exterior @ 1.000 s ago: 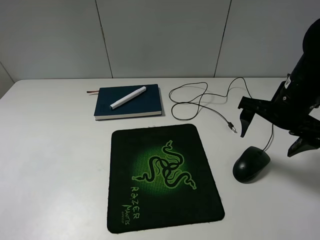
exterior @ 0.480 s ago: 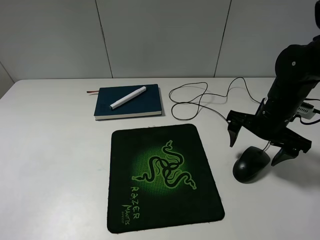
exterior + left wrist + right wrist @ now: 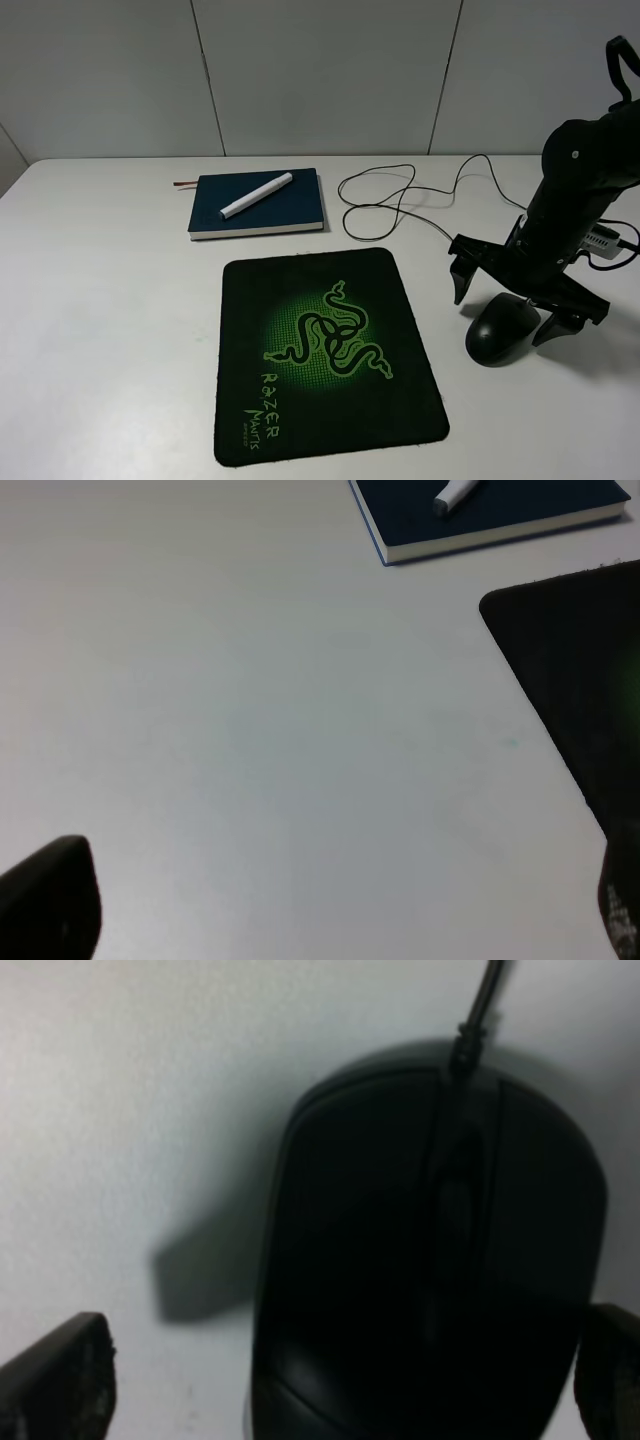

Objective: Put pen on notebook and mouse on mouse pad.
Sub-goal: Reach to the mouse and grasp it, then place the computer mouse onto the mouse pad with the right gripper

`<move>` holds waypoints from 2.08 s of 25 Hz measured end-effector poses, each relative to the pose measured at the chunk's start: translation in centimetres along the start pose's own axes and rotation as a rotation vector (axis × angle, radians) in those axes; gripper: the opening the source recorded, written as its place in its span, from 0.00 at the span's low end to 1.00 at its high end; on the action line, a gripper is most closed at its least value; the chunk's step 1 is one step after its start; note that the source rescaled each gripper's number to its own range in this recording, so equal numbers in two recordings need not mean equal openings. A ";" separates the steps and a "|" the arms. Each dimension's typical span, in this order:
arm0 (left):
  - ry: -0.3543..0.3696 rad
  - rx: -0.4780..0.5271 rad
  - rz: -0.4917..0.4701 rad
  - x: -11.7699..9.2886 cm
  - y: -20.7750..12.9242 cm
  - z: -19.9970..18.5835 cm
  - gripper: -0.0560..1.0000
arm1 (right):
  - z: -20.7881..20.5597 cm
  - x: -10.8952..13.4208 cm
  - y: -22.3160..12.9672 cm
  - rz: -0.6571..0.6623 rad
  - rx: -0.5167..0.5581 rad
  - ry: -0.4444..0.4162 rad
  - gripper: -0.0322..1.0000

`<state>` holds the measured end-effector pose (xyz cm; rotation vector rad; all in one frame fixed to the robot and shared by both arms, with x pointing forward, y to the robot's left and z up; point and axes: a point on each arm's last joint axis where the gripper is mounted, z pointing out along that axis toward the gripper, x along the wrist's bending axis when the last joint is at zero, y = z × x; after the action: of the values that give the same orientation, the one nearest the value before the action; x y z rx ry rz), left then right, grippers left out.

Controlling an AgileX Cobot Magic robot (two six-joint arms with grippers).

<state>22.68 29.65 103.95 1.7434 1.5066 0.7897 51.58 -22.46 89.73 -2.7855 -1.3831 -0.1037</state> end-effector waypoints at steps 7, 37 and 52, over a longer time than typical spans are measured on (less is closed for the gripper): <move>0.000 0.000 0.000 0.0 0.0 0.0 1.00 | 1.2 0.2 0.0 0.027 0.023 -0.004 1.00; 0.000 0.000 0.000 0.0 0.0 0.0 1.00 | -1.5 -0.1 -0.4 -0.004 0.008 0.021 0.03; 0.000 0.000 0.000 0.0 0.0 0.0 1.00 | -5.5 4.0 -5.9 -0.190 0.005 0.088 0.03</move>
<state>22.68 29.65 103.95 1.7434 1.5066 0.7897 49.00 -16.01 95.53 -2.6039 -1.6192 -0.2239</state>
